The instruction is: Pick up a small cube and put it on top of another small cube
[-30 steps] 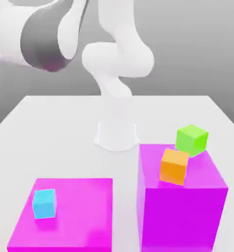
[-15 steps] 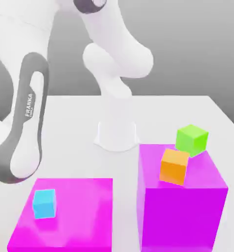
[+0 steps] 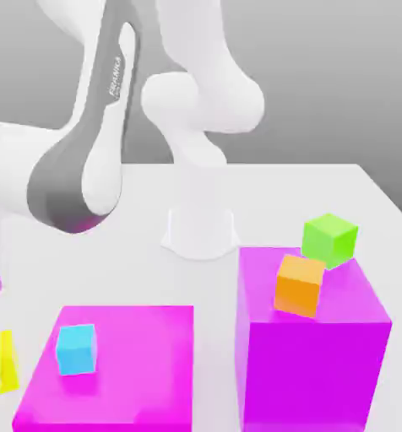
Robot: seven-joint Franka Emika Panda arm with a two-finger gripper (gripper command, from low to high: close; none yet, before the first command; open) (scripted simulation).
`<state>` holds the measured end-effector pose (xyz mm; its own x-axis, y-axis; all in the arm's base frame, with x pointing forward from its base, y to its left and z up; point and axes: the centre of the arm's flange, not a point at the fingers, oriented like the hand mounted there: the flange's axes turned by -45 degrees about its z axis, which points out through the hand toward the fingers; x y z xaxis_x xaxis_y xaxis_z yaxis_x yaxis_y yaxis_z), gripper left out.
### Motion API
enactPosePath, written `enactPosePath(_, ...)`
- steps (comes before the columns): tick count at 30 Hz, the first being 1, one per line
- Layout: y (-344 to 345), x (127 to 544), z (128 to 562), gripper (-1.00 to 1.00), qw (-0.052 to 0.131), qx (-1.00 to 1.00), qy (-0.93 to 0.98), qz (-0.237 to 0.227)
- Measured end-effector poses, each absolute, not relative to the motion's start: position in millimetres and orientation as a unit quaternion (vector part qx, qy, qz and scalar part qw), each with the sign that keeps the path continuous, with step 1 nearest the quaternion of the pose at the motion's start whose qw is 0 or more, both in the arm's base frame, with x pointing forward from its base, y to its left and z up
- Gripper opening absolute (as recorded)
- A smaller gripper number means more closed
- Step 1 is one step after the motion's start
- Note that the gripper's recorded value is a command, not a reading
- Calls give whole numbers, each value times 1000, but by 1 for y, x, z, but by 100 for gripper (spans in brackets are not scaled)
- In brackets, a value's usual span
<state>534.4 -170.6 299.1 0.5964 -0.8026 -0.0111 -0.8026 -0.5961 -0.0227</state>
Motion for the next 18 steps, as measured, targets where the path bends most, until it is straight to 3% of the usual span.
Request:
enactPosePath(5,-17,536,374,-100,13,-973,229,0)
enactPosePath(10,94,492,442,-100,6,-1000,26,0)
enactPosePath(14,112,480,407,-100,3,-1000,-14,0)
enactPosePath(15,113,479,397,100,3,-1000,-16,0)
enactPosePath(18,113,479,397,100,3,-1000,-16,0)
